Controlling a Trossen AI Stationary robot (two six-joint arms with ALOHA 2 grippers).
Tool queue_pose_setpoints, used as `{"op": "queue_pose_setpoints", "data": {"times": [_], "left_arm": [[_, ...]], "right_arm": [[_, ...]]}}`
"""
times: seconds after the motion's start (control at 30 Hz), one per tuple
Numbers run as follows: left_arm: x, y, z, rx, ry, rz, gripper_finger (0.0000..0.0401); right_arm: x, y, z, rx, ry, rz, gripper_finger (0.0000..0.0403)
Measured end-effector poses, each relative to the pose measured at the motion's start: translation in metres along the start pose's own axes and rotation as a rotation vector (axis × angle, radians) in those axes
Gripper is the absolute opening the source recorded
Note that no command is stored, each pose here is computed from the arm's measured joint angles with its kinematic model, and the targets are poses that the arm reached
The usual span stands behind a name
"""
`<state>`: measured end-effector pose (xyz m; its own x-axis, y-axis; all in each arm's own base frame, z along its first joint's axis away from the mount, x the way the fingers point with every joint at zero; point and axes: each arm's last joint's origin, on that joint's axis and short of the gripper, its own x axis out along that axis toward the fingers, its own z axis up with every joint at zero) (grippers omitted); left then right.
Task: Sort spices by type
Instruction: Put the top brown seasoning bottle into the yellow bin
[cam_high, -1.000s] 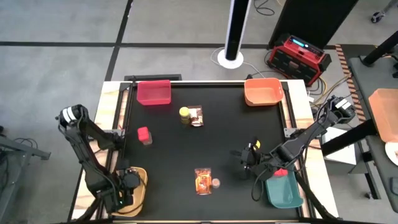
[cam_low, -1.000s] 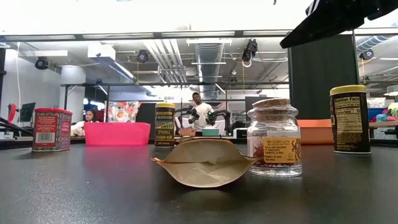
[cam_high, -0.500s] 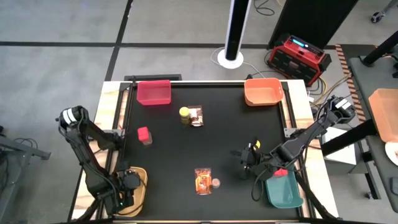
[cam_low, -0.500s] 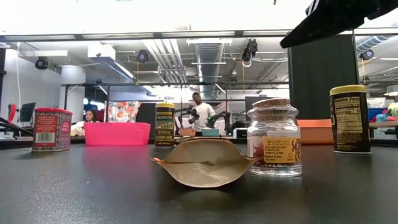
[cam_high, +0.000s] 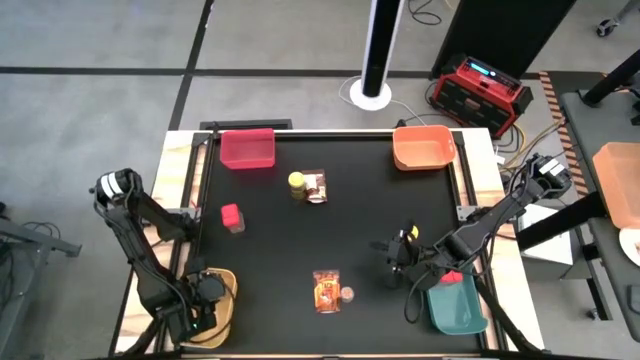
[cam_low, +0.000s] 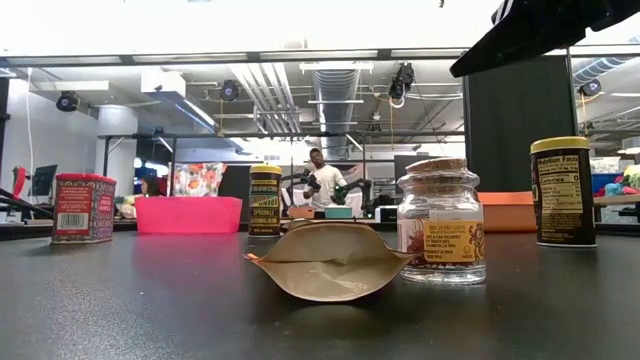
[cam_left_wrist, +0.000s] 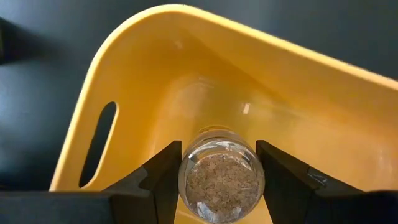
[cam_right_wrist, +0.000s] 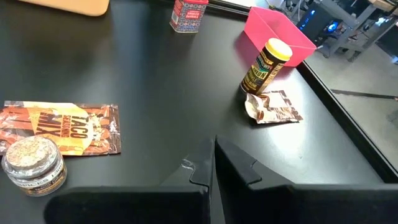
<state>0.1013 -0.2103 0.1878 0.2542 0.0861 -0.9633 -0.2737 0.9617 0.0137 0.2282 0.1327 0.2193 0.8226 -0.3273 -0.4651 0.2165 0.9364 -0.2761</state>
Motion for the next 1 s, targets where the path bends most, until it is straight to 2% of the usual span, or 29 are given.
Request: {"op": "queue_pose_setpoints", "data": {"times": [0.27,0.63,1.0], "left_arm": [[0.006,0.013,-0.004,-0.009,-0.001,-0.011,0.0166],[0.003,0.014,-0.003,-0.016,-0.004,-0.029,0.0168],[0.003,0.014,-0.003,-0.04,-0.003,-0.029,0.02]], "right_arm": [[0.0,0.0,0.0,0.0,0.0,0.0,0.0009],[0.0,0.0,0.0,0.0,0.0,0.0,0.0009],[0.0,0.0,0.0,0.0,0.0,0.0,0.0009]]}}
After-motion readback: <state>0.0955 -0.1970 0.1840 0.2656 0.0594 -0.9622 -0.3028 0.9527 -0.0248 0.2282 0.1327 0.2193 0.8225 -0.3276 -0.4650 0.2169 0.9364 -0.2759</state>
